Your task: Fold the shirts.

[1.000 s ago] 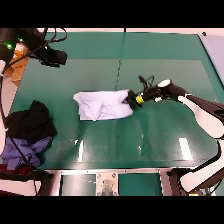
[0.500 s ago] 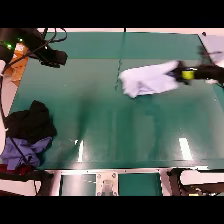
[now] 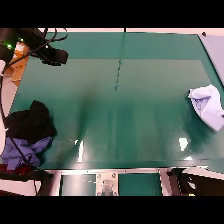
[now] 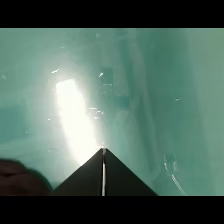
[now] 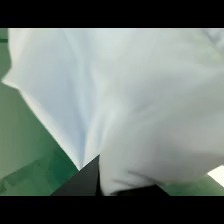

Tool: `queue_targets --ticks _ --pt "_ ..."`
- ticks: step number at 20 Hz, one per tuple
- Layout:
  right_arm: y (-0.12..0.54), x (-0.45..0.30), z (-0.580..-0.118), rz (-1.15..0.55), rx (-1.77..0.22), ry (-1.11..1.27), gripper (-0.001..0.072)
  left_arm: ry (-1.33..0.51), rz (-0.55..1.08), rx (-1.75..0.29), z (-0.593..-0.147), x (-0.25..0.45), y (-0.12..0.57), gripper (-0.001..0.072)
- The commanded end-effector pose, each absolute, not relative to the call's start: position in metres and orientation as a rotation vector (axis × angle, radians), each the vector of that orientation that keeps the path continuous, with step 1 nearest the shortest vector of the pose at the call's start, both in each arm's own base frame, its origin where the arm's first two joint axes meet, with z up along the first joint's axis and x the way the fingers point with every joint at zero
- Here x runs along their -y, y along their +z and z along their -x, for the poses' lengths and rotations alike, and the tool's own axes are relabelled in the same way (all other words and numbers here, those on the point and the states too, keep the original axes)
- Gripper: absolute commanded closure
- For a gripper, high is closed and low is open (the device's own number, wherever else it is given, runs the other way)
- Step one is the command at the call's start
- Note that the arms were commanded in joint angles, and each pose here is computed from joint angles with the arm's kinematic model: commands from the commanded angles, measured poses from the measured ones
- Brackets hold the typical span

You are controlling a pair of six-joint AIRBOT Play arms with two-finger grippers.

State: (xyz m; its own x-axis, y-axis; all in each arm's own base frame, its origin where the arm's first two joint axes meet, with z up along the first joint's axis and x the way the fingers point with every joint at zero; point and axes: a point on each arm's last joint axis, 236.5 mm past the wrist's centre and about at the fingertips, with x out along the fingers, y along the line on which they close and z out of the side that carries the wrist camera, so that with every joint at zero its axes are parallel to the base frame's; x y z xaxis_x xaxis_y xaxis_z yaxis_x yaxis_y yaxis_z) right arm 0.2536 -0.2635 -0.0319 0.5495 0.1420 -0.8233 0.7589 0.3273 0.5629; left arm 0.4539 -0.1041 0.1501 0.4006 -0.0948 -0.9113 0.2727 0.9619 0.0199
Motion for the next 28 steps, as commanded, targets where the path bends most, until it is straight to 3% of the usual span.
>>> queue_targets --ticks 1,8,14,15,16,17,18,22,23,24,26,28 --pt "-0.076 0.257 -0.185 -1.253 -1.023 -0.622 0.0697 -0.263 -0.18 -1.127 -0.455 0.109 0.151 0.0685" --pt "-0.054 0.277 -0.136 -1.152 -0.959 -0.821 0.0697 -0.307 -0.17 -1.123 -0.453 0.119 0.152 0.0685" --pt "-0.078 0.256 -0.125 -1.244 -0.99 -0.876 0.069 -0.319 -0.181 -1.115 -0.454 0.12 0.152 0.0685" --pt "-0.072 0.258 -0.126 -1.263 -0.985 -0.883 0.0536 -0.321 -0.184 -1.115 -0.454 0.12 0.152 0.0685" --pt "-0.062 0.261 -0.126 -1.267 -0.988 -0.885 0.0236 -0.323 -0.188 -1.115 -0.454 0.12 0.152 0.0685" --pt "-0.048 0.265 -0.126 -1.25 -1.003 -0.872 0.005 -0.323 -0.188 -1.116 -0.454 0.12 0.152 0.0685" --pt "-0.032 0.271 -0.124 -1.242 -1.011 -0.879 0.005 -0.323 -0.188 -1.121 -0.453 0.119 0.152 0.0685" --pt "0.047 0.294 -0.137 -1.229 -0.942 -0.9 0.0061 -0.32 -0.212 -1.112 -0.454 0.116 0.153 0.0685" --pt "0.067 0.295 -0.164 -1.207 -0.881 -0.833 0.0192 -0.319 -0.212 -1.098 -0.453 0.116 0.159 0.0685" --pt "0.082 0.289 -0.196 -1.169 -0.829 -0.748 0.0605 -0.318 -0.21 -1.077 -0.452 0.115 0.166 0.0685" --pt "0.107 0.261 -0.264 -1.04 -0.774 -0.578 0.0696 -0.305 -0.184 -1.044 -0.445 0.114 0.183 0.0686" --pt "0.118 0.205 -0.323 -0.873 -0.812 -0.388 0.0696 -0.29 -0.145 -1.029 -0.433 0.113 0.196 0.0686"
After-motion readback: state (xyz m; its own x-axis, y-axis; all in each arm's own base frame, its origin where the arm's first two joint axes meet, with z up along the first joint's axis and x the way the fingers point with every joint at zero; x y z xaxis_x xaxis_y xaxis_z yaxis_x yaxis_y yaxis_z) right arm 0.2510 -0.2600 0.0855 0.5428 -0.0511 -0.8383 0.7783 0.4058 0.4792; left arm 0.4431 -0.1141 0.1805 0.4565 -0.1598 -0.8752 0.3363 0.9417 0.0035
